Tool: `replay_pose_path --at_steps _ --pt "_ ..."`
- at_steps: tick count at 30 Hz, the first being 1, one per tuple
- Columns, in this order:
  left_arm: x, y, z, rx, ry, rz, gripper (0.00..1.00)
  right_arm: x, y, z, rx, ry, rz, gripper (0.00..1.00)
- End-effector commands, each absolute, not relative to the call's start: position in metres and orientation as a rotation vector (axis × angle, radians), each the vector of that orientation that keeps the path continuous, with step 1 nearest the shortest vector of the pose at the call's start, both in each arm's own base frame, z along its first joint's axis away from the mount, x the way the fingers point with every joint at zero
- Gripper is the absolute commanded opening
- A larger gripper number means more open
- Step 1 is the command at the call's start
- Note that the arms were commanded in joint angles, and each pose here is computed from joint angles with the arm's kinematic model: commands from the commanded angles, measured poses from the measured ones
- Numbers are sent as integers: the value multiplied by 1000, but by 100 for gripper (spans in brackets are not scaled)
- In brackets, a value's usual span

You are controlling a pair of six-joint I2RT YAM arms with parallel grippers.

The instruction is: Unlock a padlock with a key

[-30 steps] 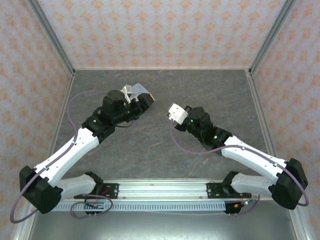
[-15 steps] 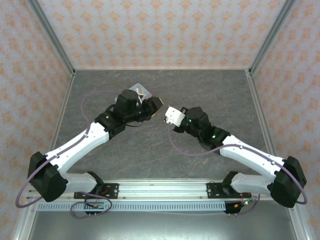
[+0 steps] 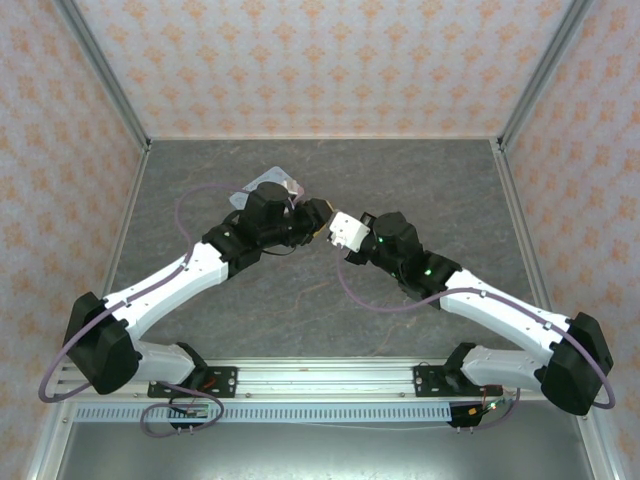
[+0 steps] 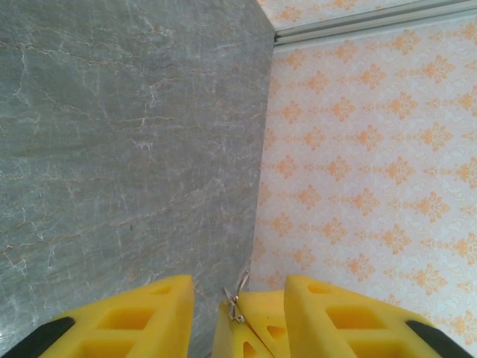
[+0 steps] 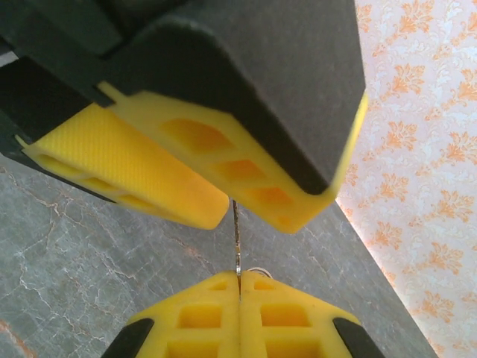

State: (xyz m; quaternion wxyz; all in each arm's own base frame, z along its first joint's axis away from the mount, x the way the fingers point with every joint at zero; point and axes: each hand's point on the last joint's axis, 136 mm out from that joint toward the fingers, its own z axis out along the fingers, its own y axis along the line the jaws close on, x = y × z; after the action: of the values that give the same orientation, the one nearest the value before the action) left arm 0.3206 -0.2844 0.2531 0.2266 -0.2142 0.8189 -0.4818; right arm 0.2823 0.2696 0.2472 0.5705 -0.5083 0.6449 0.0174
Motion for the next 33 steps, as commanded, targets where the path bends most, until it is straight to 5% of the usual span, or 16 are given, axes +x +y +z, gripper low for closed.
replay_pose_path --at_steps 1,23,28,33 --pt "326 -291 274 -581 2196 -1368 34 280 277 273 -1152 1463 87 0" --pt "324 -287 268 -570 2219 -1309 1 272 273 274 -1138 1493 129 0" --pt "323 -279 275 -473 2200 -1229 0 258 267 263 -1155 1565 199 28" --pt "319 -269 289 -254 2188 -1080 0 244 261 263 -1077 1620 331 42"
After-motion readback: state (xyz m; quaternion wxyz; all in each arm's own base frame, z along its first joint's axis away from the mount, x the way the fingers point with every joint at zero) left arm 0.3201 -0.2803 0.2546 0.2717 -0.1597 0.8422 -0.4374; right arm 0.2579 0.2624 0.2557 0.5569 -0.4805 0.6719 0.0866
